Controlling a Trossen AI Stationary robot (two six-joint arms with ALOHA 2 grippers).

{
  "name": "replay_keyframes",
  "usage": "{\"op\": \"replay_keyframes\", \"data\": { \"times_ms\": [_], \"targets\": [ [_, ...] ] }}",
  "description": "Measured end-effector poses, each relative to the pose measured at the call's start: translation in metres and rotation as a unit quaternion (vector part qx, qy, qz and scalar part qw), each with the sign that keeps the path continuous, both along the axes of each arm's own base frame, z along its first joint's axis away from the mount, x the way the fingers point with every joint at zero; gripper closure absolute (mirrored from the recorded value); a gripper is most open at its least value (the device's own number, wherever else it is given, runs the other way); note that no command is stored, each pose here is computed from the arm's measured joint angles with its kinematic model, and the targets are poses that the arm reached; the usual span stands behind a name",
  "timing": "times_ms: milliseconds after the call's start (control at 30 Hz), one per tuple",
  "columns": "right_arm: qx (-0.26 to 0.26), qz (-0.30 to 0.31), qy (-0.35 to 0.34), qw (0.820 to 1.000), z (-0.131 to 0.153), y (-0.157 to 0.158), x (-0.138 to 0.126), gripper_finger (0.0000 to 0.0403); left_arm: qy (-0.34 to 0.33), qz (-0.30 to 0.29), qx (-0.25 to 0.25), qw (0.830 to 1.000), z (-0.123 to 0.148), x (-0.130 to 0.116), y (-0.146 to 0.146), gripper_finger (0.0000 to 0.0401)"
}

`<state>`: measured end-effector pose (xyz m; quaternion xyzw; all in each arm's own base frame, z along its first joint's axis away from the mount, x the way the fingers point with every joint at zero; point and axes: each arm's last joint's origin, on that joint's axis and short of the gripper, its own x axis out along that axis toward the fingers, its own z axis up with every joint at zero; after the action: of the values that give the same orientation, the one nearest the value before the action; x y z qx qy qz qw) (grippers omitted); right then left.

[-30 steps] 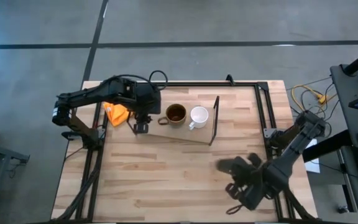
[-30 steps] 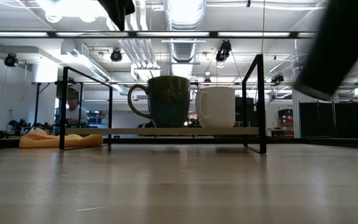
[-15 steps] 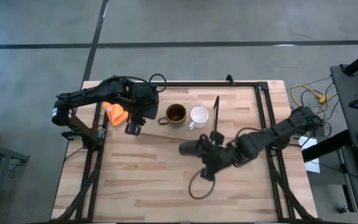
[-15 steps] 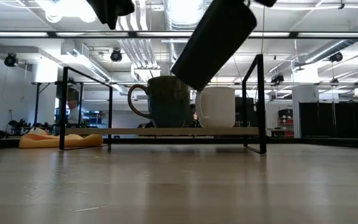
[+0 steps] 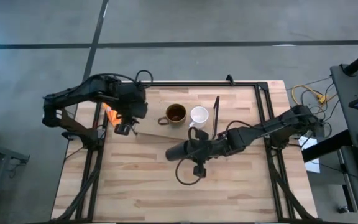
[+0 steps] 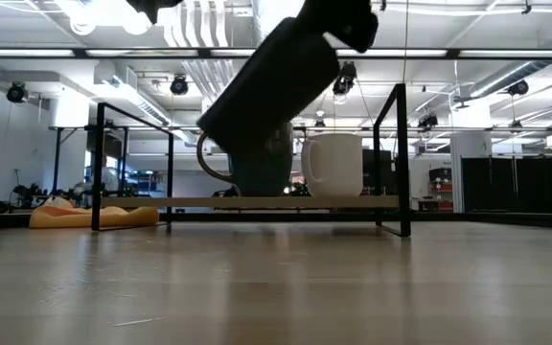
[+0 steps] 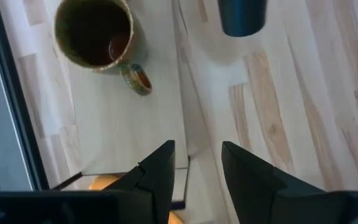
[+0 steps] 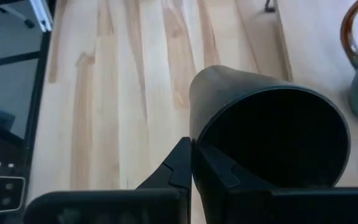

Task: Stack small to large cups/mugs on shelf
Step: Put the black cup on the shelf

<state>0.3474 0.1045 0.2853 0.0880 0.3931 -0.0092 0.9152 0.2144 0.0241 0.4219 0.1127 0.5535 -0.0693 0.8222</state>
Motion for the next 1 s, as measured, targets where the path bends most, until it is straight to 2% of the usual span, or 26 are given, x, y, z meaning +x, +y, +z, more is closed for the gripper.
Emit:
{"op": "replay_keyframes", "data": {
  "times_ms": [233,367,467,633,800,1000],
  "targets": [
    [0.009,0.015,0.045,0.999,-0.029,-0.010,0.019,0.0394,-0.015,0.044,-0.016,0.999,-0.008,-0.028,-0.003,0.0283],
    [0.015,0.047,0.045,0.998,-0.030,-0.015,0.032,0.0394,-0.025,0.048,-0.017,0.998,-0.019,-0.038,-0.004,0.0283],
    [0.022,0.073,0.046,0.996,-0.025,-0.020,0.039,0.0394,-0.032,0.048,-0.016,0.998,-0.030,-0.039,-0.005,0.0283],
    [0.017,0.120,0.070,0.990,-0.017,-0.026,0.038,0.0394,-0.004,0.049,-0.017,0.999,-0.050,-0.041,-0.005,0.0283],
    [0.021,0.107,0.124,0.986,-0.027,-0.036,0.035,0.0394,0.025,0.049,-0.019,0.998,-0.065,-0.039,-0.004,0.0283],
    [0.015,0.107,0.136,0.985,-0.035,-0.041,0.039,0.0394,0.023,0.049,-0.019,0.998,-0.075,-0.030,-0.003,0.0283]
  ]
}}
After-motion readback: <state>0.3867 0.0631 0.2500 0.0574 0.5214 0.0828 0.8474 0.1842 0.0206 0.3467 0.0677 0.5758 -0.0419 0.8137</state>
